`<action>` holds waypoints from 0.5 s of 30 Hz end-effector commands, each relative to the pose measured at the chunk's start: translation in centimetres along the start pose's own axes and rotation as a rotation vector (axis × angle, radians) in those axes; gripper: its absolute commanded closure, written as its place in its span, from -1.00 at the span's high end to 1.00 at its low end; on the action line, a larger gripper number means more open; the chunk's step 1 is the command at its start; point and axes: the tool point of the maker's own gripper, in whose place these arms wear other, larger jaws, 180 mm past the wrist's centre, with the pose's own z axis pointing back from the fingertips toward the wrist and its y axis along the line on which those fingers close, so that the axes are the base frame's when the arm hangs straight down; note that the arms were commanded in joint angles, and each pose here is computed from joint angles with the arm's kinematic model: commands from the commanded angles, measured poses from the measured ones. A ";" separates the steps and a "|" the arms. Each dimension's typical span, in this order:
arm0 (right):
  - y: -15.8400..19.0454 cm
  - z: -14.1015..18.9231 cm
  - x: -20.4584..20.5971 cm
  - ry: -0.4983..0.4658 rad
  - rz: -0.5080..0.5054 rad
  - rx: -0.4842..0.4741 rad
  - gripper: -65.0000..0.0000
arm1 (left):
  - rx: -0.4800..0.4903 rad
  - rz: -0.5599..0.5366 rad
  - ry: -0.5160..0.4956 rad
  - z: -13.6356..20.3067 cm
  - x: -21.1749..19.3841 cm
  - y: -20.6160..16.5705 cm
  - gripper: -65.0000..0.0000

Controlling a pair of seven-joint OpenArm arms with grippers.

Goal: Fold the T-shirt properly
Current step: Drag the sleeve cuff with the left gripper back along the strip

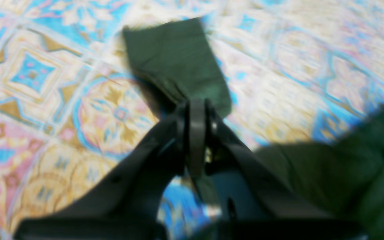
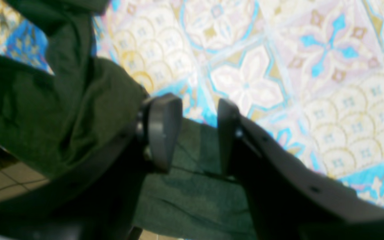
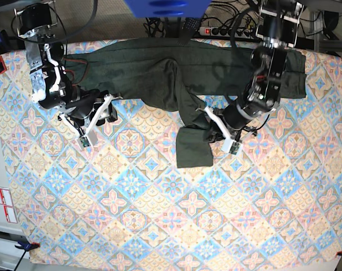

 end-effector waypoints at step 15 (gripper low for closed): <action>0.1 0.3 1.0 -0.035 0.014 0.004 -0.33 | 0.268 0.056 -0.053 14.1 -3.5 4.3 -1.00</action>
